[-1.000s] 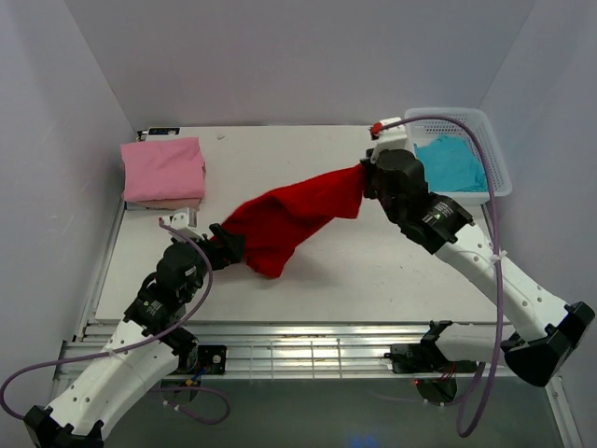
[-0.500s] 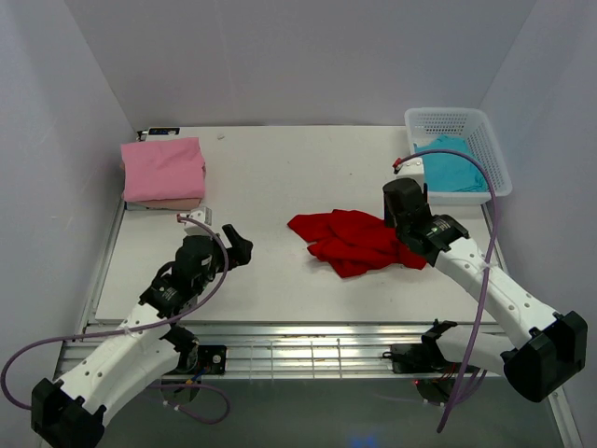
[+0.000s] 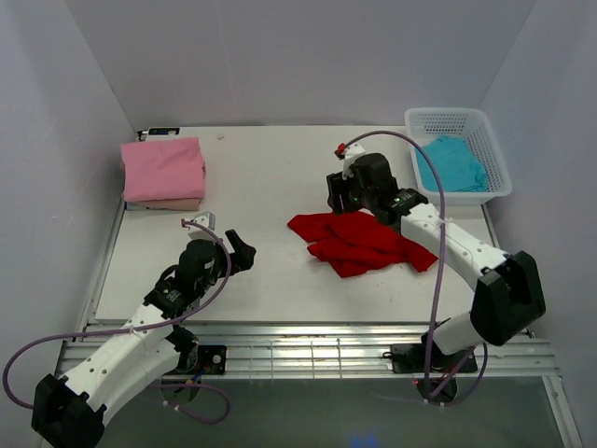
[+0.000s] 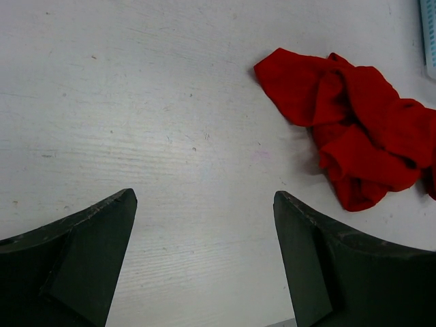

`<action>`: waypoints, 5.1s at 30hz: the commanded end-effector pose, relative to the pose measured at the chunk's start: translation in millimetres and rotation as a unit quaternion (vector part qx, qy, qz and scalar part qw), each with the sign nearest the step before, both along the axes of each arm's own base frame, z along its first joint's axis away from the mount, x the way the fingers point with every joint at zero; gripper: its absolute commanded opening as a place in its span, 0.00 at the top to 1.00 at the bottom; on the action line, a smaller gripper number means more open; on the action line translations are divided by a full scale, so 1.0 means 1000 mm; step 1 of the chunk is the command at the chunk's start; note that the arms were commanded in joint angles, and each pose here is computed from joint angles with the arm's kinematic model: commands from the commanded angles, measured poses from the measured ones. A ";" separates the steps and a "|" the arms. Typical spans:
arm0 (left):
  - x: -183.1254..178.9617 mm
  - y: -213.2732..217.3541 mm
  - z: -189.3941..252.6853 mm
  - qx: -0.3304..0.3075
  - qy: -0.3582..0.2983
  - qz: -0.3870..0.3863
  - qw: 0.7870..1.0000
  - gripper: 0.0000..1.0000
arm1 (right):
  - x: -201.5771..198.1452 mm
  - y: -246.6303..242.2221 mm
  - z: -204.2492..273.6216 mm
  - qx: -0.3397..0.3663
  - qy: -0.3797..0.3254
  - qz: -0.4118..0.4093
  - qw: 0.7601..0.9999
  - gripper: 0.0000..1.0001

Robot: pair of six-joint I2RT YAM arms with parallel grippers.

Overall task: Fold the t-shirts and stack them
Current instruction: Flatten the tshirt out

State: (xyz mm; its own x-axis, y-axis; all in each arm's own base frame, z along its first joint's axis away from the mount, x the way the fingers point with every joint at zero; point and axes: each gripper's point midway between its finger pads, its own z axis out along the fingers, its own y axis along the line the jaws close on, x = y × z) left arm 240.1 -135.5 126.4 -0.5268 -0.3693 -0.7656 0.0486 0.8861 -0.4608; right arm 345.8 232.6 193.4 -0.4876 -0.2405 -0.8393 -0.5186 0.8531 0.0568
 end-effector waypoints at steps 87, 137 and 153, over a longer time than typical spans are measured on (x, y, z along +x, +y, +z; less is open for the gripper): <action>0.005 0.020 0.038 -0.003 -0.066 0.045 0.997 0.07 | -0.011 -0.067 0.215 -0.074 -0.226 -0.206 0.949 0.92; 0.238 0.030 -0.073 0.176 0.068 0.054 0.981 0.33 | -0.037 -0.069 0.066 -0.090 -0.140 -0.166 0.972 0.92; 0.249 0.042 -0.033 0.178 0.026 0.101 0.978 0.55 | -0.036 -0.065 0.058 -0.095 -0.132 -0.158 0.974 0.92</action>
State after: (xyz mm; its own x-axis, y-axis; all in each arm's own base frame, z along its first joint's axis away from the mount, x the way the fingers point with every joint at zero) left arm 476.2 -96.7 45.0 -0.6019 -0.1520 -0.7839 -0.1397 0.9866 -0.0841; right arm 304.9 163.6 244.8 -0.3615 -0.3048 -0.8811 -0.2116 0.9472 -0.2408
